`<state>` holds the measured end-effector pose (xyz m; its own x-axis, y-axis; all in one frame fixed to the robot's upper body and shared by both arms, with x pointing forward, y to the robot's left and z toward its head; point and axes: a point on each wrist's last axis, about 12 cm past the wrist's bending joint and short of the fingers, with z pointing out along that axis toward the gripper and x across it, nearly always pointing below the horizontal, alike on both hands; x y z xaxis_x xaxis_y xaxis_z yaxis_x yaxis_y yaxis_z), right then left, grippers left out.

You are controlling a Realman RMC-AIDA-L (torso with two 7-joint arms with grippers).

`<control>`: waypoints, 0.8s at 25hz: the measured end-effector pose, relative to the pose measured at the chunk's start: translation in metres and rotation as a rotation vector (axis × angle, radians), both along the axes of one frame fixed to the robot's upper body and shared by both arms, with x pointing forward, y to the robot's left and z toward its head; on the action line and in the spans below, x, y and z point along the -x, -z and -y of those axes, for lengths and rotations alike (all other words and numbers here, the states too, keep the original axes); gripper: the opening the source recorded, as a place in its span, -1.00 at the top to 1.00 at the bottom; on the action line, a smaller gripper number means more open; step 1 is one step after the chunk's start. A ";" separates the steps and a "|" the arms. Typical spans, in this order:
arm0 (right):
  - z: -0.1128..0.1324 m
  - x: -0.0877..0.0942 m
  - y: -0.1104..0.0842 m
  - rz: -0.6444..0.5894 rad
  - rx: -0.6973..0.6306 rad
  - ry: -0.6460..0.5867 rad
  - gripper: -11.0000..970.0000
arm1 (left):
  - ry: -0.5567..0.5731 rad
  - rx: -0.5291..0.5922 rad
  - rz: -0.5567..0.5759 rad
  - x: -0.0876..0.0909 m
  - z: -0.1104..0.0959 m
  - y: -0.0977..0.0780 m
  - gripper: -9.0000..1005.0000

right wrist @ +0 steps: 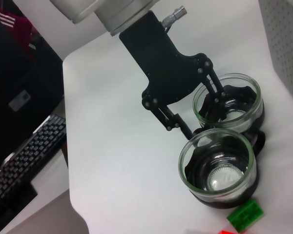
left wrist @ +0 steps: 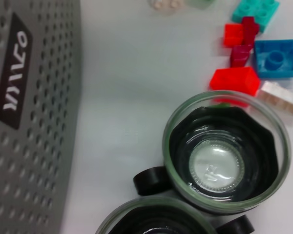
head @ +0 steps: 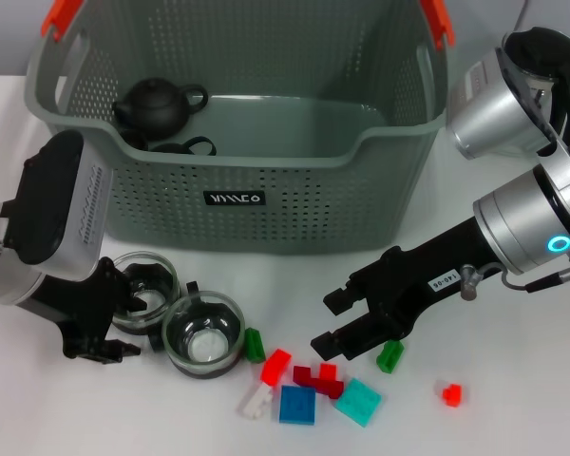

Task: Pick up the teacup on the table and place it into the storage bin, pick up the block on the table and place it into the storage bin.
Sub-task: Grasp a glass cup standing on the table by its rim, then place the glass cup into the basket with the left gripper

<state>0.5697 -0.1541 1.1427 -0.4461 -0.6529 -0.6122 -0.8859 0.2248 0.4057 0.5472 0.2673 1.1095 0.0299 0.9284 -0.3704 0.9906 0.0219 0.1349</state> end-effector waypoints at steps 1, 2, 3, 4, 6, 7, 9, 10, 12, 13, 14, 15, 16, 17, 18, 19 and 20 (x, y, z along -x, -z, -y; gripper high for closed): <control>0.000 0.000 0.000 0.001 0.000 -0.001 -0.52 | -0.001 -0.001 0.003 0.000 0.000 0.000 -0.44; 0.000 0.000 0.000 0.002 0.000 -0.001 -0.52 | -0.002 -0.002 0.005 -0.001 0.000 0.001 -0.37; 0.000 0.000 0.000 0.002 0.000 -0.002 -0.52 | -0.003 -0.002 0.006 -0.001 0.000 0.001 -0.30; 0.000 0.000 0.000 0.003 0.000 -0.003 -0.52 | -0.004 -0.002 0.005 -0.001 0.000 0.001 -0.23; 0.000 0.000 0.000 0.006 -0.001 -0.005 -0.52 | -0.008 -0.001 0.003 -0.001 0.000 0.001 -0.08; 0.000 0.000 0.000 0.006 -0.001 -0.005 -0.52 | -0.010 -0.001 0.002 -0.001 0.000 0.001 0.00; 0.000 0.000 0.000 0.007 -0.002 -0.006 -0.52 | -0.011 -0.001 -0.004 0.000 0.001 0.002 0.16; 0.000 0.000 0.000 0.007 -0.002 -0.006 -0.52 | -0.011 0.000 -0.007 0.000 0.001 0.002 0.24; 0.001 0.000 0.000 0.008 -0.002 -0.007 -0.52 | -0.009 0.001 -0.013 0.001 0.001 0.001 0.46; 0.001 0.000 0.000 0.009 -0.001 -0.008 -0.52 | -0.008 0.002 -0.016 0.001 0.001 0.001 0.61; 0.001 0.000 0.000 0.010 -0.001 -0.008 -0.52 | -0.007 0.005 -0.019 0.001 0.001 0.001 0.76; 0.001 0.000 0.000 0.010 -0.001 -0.008 -0.52 | -0.006 0.008 -0.023 0.002 0.001 0.001 0.79; 0.001 0.000 0.000 0.010 -0.001 -0.008 -0.52 | -0.006 0.010 -0.026 0.002 0.001 0.000 0.81; 0.001 0.000 0.000 0.010 -0.001 -0.008 -0.52 | -0.005 0.015 -0.028 0.002 0.001 -0.001 0.83; 0.001 0.000 0.000 0.010 0.000 -0.008 -0.52 | -0.005 0.015 -0.028 0.002 0.001 -0.001 0.86; 0.002 0.000 0.000 0.010 0.000 -0.008 -0.52 | -0.006 0.019 -0.031 0.003 0.000 -0.002 0.88; 0.002 0.000 0.000 0.011 0.000 -0.008 -0.52 | -0.008 0.025 -0.033 0.004 -0.001 -0.003 0.88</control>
<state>0.5701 -0.1558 1.1428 -0.4342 -0.6564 -0.6169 -0.8920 0.2177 0.3962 0.5436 0.2681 1.1130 0.0104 0.9191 -0.3938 0.9943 0.0324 0.1019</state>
